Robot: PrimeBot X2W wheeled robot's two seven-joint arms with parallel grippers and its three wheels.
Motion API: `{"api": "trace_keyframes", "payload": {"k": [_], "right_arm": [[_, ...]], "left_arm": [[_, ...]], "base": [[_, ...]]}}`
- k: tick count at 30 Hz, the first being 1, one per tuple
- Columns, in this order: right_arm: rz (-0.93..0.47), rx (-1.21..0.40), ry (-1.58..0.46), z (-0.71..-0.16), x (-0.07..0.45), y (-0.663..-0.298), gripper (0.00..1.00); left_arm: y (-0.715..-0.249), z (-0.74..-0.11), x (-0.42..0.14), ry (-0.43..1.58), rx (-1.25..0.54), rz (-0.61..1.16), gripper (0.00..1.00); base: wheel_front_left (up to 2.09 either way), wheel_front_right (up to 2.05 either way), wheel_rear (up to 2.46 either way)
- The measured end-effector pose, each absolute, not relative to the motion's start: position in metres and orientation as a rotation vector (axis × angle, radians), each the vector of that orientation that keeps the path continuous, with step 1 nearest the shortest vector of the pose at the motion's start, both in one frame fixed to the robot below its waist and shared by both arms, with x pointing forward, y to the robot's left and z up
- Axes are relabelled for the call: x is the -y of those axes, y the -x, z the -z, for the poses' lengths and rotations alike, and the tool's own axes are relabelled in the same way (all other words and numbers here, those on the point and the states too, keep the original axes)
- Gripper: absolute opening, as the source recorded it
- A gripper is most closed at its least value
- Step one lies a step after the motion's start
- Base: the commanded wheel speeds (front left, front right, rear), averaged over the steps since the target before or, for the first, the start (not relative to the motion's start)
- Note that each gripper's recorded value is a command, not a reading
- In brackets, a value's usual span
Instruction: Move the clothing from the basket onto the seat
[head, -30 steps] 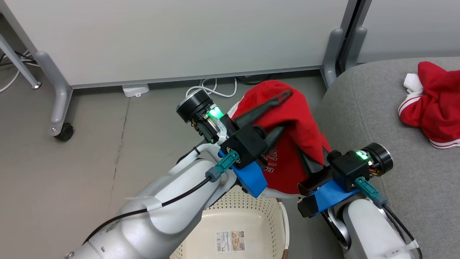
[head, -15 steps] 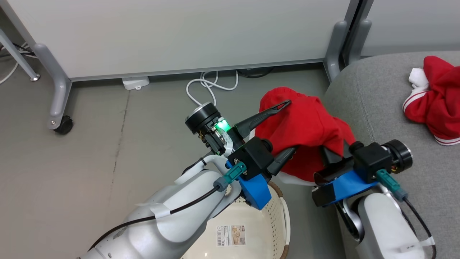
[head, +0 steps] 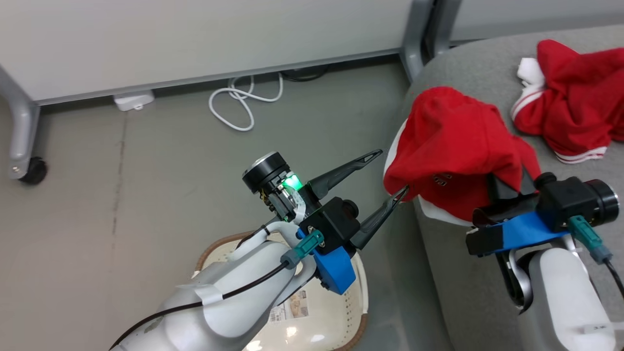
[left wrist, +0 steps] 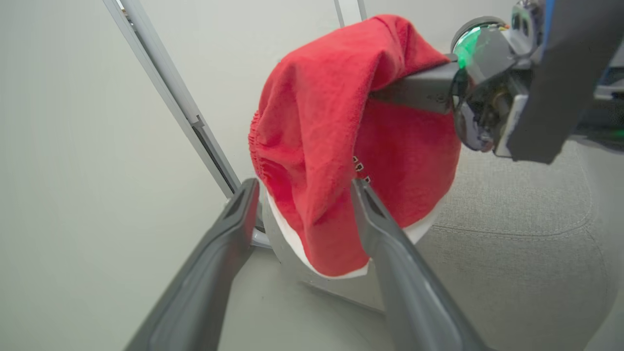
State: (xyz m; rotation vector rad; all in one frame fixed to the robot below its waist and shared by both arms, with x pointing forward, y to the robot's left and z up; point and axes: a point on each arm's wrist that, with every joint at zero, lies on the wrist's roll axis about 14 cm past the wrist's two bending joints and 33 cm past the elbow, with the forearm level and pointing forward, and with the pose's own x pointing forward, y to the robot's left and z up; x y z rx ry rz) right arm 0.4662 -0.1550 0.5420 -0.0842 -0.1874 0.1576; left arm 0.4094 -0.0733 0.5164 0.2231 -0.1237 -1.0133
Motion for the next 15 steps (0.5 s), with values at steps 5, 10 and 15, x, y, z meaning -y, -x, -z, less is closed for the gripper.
{"api": "trace_keyframes", "payload": {"k": [5,10,15], "right_arm": [[-0.055,0.177,0.102,-0.539,0.194,-0.46,0.0],[0.041,0.161,0.118,-0.535,0.229,-0.449,0.0],[0.134,0.138,0.13,-0.529,0.261,-0.434,0.0]], "left_arm": [[-0.409,-0.505,0.089,-0.197,0.11,1.065,1.0],[-0.408,-0.5,0.107,-0.16,0.109,1.118,1.0],[-0.409,-0.496,0.12,-0.131,0.108,1.152,1.0]], "base": [[0.0,0.0,0.0],[0.0,0.0,0.0],[0.0,0.0,0.0]]}}
